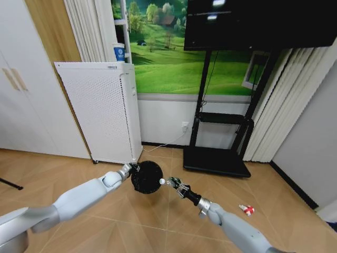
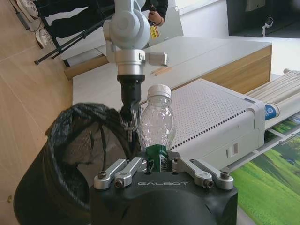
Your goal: Pick up the trash bin and place the garbage on the floor into it.
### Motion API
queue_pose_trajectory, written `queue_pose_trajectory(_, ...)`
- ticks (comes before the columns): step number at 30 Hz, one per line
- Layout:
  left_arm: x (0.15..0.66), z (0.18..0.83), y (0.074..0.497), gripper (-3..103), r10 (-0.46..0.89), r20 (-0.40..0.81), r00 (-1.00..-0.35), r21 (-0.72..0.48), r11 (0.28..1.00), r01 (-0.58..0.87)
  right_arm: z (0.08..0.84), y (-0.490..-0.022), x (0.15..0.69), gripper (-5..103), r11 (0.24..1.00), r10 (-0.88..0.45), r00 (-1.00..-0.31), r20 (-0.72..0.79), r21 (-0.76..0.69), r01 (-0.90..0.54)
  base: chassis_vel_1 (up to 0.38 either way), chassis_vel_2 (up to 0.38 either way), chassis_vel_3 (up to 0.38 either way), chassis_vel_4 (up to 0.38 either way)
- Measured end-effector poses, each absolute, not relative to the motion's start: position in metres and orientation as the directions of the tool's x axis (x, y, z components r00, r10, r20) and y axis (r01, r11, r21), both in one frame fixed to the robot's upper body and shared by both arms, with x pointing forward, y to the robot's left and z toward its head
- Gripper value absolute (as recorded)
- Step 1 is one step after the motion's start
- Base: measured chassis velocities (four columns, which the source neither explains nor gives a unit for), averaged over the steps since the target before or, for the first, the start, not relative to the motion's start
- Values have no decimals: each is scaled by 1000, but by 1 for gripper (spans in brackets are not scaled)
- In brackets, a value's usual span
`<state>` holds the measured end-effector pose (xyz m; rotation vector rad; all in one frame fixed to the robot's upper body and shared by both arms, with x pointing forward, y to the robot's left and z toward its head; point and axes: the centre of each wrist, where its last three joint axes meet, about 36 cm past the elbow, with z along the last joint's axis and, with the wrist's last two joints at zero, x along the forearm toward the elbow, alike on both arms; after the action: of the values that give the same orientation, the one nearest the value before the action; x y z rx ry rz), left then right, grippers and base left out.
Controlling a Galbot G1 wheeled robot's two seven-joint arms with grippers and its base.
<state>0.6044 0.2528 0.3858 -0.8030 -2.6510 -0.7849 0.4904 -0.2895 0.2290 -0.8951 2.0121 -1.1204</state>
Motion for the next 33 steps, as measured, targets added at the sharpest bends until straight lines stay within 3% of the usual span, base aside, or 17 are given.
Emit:
queue_pose_trajectory(7, 623, 386, 204, 6, 494, 368, -788, 418, 669, 615, 228, -282, 490, 19, 418, -804, -549, -229, -874, -248, 0, 0, 0, 0)
queue_pose_trajectory(16, 611, 387, 164, 6, 535, 373, -758, 377, 659, 651, 221, -277, 491, 19, 432, -790, -569, -229, -865, -253, 0, 0, 0, 0)
queue_pose_trajectory(28, 595, 387, 142, 6, 564, 375, -736, 345, 652, 675, 214, -282, 493, 16, 457, -763, -603, -235, -855, -245, 0, 0, 0, 0)
queue_pose_trajectory(33, 593, 387, 139, 6, 567, 373, -735, 338, 654, 677, 211, -286, 489, 29, 470, -749, -620, -233, -847, -249, 0, 0, 0, 0)
